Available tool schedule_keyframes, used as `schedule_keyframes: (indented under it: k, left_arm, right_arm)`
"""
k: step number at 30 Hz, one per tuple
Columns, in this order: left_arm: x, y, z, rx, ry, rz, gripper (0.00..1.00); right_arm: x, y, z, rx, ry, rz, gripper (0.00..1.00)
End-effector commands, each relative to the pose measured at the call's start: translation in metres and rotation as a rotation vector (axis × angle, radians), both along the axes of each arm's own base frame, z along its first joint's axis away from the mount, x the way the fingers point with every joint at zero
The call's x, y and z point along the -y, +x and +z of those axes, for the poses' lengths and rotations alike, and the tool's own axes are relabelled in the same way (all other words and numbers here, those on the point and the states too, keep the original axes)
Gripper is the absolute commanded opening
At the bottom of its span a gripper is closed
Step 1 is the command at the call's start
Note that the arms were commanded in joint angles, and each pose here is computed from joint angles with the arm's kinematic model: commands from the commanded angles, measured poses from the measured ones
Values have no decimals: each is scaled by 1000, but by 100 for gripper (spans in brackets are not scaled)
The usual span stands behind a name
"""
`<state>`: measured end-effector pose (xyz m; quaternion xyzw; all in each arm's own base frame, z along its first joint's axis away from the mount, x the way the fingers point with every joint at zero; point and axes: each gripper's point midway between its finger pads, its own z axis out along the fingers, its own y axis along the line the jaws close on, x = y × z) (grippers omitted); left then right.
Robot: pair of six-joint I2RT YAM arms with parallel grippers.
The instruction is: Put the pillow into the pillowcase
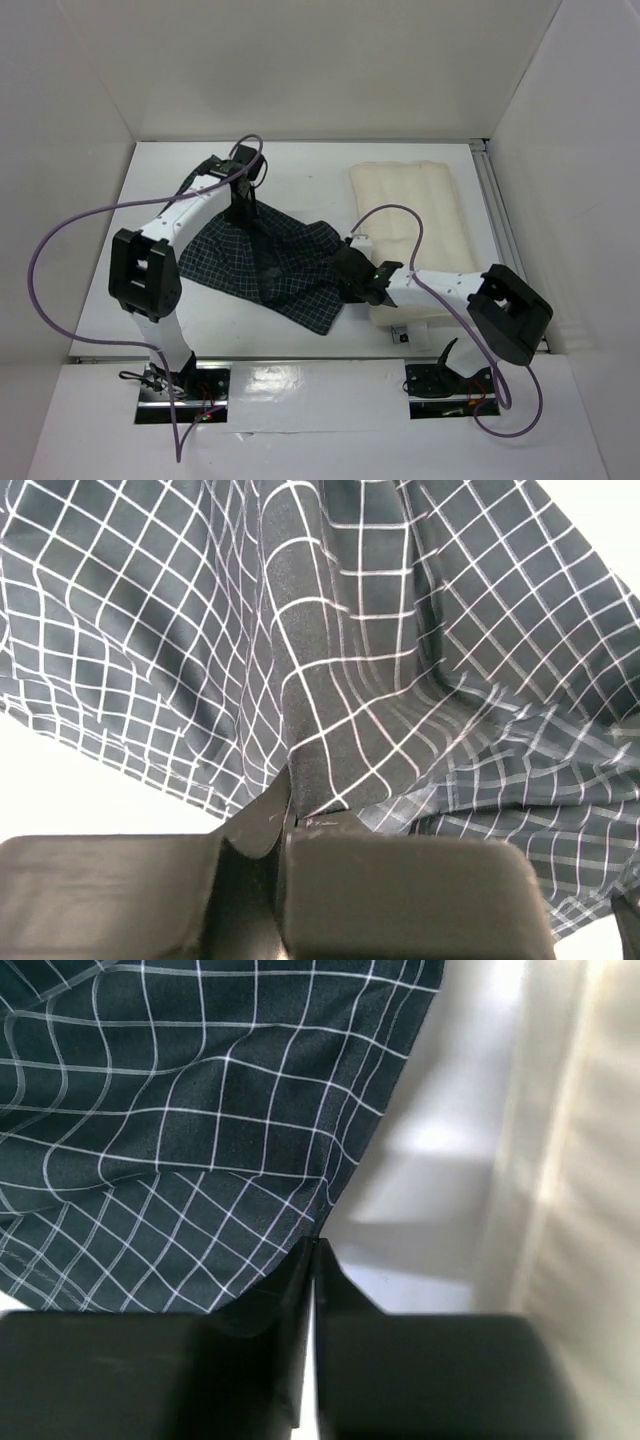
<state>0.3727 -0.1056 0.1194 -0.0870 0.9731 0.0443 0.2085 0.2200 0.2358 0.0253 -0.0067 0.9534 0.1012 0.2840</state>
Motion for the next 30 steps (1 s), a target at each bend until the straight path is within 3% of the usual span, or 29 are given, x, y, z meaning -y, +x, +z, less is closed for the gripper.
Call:
schedule_keyframes:
  k: [1, 3, 6, 10, 14, 22, 28, 30]
  left_arm:
    - [-1, -29, 4, -64, -45, -30, 0]
    - [-2, -34, 4, -67, -47, -21, 0]
    - [-1, -40, 0, -79, -59, -26, 0]
    - [14, -35, -1, -71, -118, -55, 0]
    - [21, -18, 20, -12, -140, -51, 0]
    - [29, 4, 43, 41, -161, -46, 0]
    - [31, 11, 43, 39, -157, -54, 0]
    - [31, 11, 42, 32, -151, -62, 0]
  right_arm:
    - [-1, 11, 37, 78, -8, 12, 13]
    - [5, 10, 51, 83, -33, 19, 37]
    - [0, 15, 85, 139, 9, 39, 66]
    - [-27, 29, 124, 226, 82, 139, 71]
    - [-60, 59, 127, 265, -17, 287, 90]
    - [-97, 139, 112, 379, -190, 479, 98]
    - [-102, 186, 93, 426, -181, 502, 98]
    - [-92, 207, 92, 458, -182, 449, 94]
